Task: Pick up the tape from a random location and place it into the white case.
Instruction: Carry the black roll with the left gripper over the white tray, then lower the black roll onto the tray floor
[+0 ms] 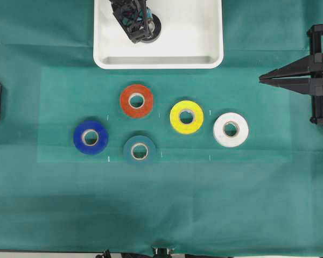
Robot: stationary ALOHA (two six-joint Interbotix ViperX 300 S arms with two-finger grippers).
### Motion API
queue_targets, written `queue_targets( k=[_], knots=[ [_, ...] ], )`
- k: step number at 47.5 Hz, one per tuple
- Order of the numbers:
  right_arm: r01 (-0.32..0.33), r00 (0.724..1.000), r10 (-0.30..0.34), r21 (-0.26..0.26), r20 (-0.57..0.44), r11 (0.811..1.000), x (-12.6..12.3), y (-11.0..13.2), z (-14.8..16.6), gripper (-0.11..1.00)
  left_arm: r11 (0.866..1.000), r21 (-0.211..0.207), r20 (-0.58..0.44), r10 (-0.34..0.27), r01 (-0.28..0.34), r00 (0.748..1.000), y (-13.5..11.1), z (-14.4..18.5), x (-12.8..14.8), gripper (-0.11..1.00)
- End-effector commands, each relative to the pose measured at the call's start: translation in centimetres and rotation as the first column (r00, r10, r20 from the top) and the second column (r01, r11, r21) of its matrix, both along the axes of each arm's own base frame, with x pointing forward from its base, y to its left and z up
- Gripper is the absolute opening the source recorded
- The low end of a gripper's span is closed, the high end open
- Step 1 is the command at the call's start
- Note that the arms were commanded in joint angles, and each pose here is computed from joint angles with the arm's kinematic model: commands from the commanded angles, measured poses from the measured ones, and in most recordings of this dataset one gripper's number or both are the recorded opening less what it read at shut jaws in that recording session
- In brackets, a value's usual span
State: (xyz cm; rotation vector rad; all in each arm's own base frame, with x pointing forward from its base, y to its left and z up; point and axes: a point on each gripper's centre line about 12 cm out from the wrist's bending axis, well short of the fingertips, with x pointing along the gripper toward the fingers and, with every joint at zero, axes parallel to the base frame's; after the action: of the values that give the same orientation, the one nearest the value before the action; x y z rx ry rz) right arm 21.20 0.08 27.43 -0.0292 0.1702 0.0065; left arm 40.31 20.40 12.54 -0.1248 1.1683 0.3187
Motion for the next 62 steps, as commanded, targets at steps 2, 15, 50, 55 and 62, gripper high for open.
queue_targets(
  k=[2,15,50,55,62],
  knots=[
    [-0.001,1.000,0.001,-0.004,0.026,1.000,0.3,0.0,1.0,0.00,1.000,0.017,0.036,0.000,-0.001,0.999,0.2,1.4,0.4,0.20],
    [-0.001,1.000,0.001,-0.003,0.028,1.000,0.3,0.0,1.0,0.00,1.000,0.007,0.021,-0.011,0.011,1.000,-0.4,1.4,0.5,0.20],
    [-0.001,1.000,0.001,-0.003,0.028,1.000,0.3,0.0,1.0,0.00,1.000,0.021,0.053,-0.020,0.019,0.998,-1.2,4.8,0.1,0.86],
    [-0.001,1.000,0.001,-0.003,0.029,1.000,0.3,0.0,1.1,0.00,0.999,0.026,0.063,-0.020,0.019,0.998,-1.4,6.1,-0.3,0.86],
    [-0.001,1.000,0.001,-0.003,0.028,1.000,0.3,0.0,1.0,0.00,0.999,0.025,0.061,-0.023,0.022,0.998,-1.9,7.9,-0.9,0.86]
  ],
)
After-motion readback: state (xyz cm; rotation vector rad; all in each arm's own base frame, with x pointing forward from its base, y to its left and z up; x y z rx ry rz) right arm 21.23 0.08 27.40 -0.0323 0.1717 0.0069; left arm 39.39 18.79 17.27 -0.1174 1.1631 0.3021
